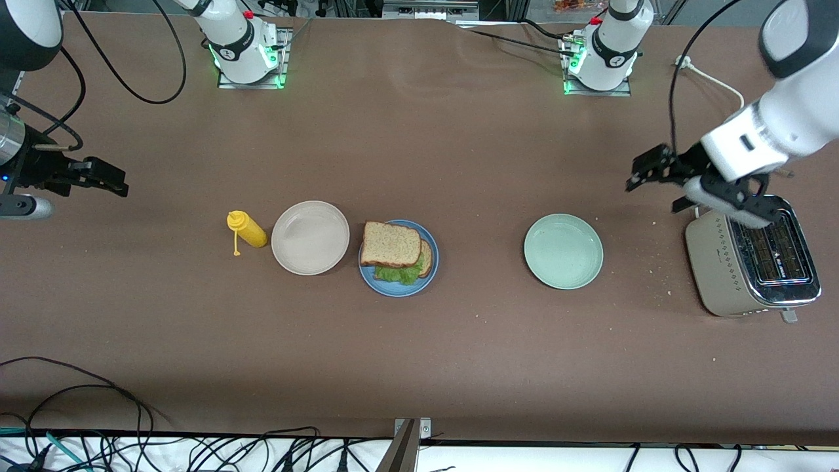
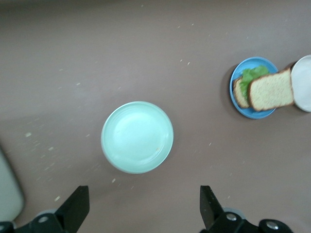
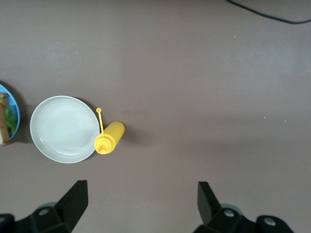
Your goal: Make sandwich in blue plate with both arms
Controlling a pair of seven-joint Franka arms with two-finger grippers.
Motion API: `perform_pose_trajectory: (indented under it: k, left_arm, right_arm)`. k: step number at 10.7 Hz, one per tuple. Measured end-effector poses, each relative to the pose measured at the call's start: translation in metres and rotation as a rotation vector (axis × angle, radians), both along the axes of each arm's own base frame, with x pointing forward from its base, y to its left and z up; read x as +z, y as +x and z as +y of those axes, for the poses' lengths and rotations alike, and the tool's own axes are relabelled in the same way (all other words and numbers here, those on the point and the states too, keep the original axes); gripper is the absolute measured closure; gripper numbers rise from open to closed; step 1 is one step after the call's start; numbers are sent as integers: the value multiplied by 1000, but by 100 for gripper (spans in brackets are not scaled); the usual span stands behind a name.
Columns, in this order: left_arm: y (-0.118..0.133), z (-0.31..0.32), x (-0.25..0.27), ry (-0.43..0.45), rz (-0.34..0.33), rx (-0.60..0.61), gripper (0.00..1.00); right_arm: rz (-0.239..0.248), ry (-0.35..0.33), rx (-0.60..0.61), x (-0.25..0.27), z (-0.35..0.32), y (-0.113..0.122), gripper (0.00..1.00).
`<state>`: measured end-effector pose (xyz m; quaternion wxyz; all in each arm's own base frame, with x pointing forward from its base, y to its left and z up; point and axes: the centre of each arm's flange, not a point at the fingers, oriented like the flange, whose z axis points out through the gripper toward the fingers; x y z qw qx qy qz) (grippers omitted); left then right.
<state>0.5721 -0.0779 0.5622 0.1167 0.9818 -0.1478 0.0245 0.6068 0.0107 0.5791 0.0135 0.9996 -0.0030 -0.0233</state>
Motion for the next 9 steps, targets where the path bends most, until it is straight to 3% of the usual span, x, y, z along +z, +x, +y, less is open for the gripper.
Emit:
perform_pose_trajectory:
  k: [4, 6, 9]
  left_arm:
    - [-44, 20, 45, 202, 23, -47, 0]
    - [-53, 23, 49, 251, 47, -56, 0]
    - [-57, 26, 45, 262, 96, 68, 0]
  right_arm:
    - [21, 23, -41, -6, -17, 2, 0]
    - [35, 35, -68, -8, -34, -3, 0]
    - [39, 45, -49, 5, -23, -41, 0]
